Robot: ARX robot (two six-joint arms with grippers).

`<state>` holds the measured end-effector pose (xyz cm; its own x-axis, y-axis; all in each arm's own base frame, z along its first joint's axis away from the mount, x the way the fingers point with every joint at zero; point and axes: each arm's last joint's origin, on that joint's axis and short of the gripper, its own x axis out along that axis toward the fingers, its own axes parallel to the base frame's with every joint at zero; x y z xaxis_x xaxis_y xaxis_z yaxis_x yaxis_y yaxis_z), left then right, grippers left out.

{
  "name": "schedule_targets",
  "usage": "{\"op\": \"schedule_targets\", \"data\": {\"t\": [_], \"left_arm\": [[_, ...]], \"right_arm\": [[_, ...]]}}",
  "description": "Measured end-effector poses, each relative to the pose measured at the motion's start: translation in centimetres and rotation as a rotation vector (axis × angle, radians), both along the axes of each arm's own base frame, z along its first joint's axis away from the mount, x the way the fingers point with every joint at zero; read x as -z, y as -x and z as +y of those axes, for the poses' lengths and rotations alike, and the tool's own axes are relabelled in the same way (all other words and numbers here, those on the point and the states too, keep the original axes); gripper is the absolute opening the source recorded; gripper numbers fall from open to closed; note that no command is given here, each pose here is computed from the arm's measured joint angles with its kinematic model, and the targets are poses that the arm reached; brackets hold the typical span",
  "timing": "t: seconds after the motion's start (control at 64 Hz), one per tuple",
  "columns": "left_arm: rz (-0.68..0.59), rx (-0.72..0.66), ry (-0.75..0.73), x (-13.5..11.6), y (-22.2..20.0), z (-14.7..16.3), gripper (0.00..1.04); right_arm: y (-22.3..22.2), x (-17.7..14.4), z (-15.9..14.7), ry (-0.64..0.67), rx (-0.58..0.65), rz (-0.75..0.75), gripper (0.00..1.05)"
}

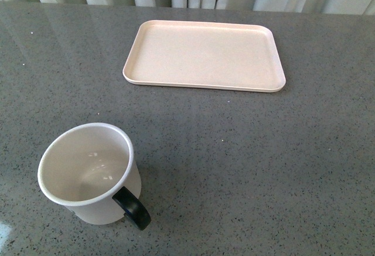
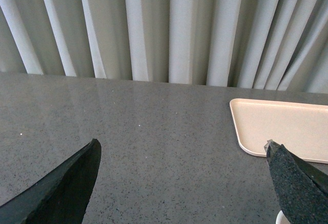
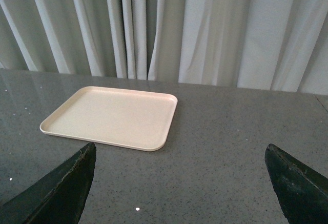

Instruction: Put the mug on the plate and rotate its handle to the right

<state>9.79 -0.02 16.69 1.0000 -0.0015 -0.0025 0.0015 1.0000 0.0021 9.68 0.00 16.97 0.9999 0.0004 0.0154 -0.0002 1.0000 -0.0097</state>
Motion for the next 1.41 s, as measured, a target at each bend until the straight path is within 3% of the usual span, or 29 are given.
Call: {"op": "schedule_targets", "data": {"t": [0.422,0.453,0.562,0.641,0.828,1.062,1.406], "left_arm": [[0.004,-0.002,0.001,0.0,0.0,0.0,0.96],[0.087,-0.032,0.034,0.1,0.0,0.0,0.96],[0.565,-0.116,0.167,-0.6,-0.7,0.1,0.96],[0.664,-0.137,0.191,-0.9,-2.0,0.3,0.96],[0.651,-0.104,0.174,-2.5,-6.4,0.4,0.96],[0.756,0.071,0.109,-0.7,-11.3,-1.8,0.96],[0.811,0.201,0.109,0.5,-12.7,-3.5,0.96]], "right_arm": [[0.0,0.0,0.0,0.0,0.0,0.0,0.96],[0.0,0.0,0.0,0.0,0.0,0.0,0.96],[0.0,0.0,0.0,0.0,-0.001,-0.001,0.96],[0.0,0.0,0.0,0.0,0.0,0.0,0.96],[0.0,0.0,0.0,0.0,0.0,0.0,0.96],[0.0,0.0,0.0,0.0,0.0,0.0,0.96],[0.0,0.0,0.0,0.0,0.0,0.0,0.96]]}}
